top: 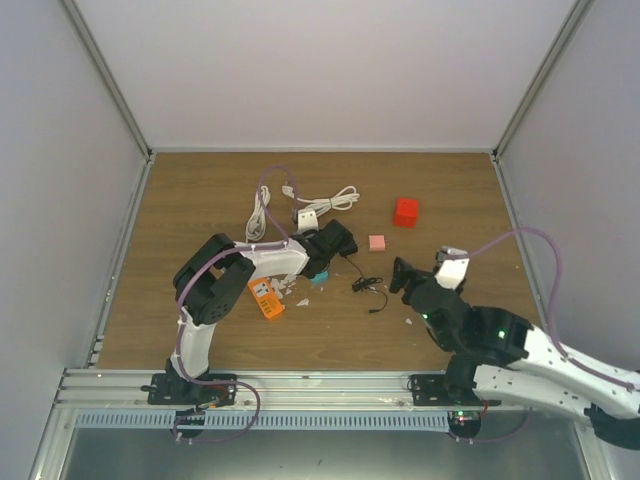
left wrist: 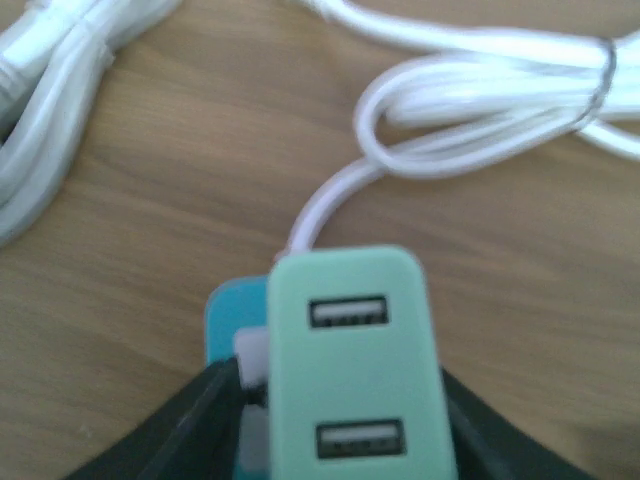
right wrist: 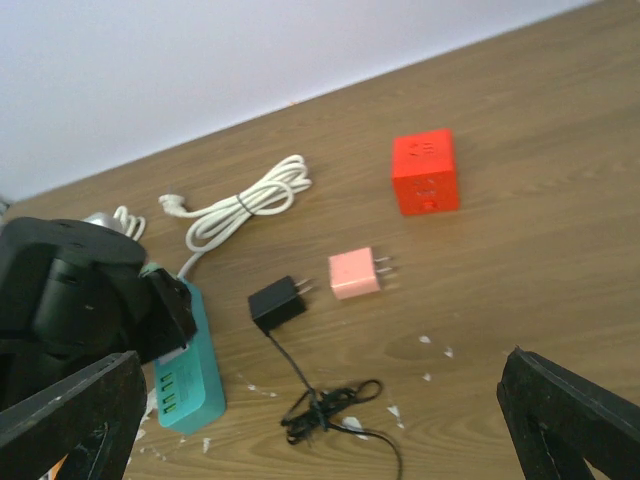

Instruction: Insert the plug

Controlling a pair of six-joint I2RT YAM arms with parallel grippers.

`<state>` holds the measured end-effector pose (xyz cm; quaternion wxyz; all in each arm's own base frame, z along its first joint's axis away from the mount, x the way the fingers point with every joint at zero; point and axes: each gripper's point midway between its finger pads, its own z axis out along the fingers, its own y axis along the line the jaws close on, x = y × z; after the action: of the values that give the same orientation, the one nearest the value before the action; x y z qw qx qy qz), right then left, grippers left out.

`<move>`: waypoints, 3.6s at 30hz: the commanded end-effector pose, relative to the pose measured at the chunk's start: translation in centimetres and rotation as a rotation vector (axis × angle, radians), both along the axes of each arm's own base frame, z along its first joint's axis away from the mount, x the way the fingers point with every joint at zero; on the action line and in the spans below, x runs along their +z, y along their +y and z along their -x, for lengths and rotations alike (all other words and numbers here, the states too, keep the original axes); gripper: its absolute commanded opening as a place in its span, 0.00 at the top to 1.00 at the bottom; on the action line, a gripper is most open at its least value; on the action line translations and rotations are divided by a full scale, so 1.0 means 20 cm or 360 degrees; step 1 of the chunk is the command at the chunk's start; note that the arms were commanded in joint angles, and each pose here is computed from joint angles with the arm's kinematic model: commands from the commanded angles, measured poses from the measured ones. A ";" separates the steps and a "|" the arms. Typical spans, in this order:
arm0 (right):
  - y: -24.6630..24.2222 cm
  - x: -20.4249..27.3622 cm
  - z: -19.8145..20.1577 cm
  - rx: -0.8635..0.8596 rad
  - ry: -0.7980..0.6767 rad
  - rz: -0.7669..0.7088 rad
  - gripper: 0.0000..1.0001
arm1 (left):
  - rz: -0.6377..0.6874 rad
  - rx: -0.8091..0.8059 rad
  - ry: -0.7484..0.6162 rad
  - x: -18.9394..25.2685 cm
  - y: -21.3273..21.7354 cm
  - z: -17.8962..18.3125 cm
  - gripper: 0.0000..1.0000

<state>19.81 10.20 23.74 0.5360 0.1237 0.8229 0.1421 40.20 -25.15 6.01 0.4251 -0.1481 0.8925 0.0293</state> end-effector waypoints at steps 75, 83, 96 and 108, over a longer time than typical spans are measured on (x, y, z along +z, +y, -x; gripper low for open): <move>0.61 -1.01 -0.90 0.0773 0.1014 0.0909 0.28 | 0.0310 -0.0471 -0.0218 0.64 0.57 0.22 0.02; 0.65 -0.99 -0.91 0.0827 0.0969 0.0849 0.31 | 0.0319 -0.0482 -0.0214 0.64 0.56 0.22 0.02; 0.67 -1.02 -0.93 0.0807 0.0978 0.0815 0.47 | 0.0322 -0.0490 -0.0203 0.62 0.55 0.22 0.04; 0.70 -0.85 -0.92 0.0804 0.0834 0.0658 0.56 | 0.0495 -0.0652 -0.0217 0.61 0.46 0.30 0.06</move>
<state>37.86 23.62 3.90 0.2343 -0.1796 0.9551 0.0248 34.78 -14.85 16.71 0.4351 -0.0412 0.8871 -0.1483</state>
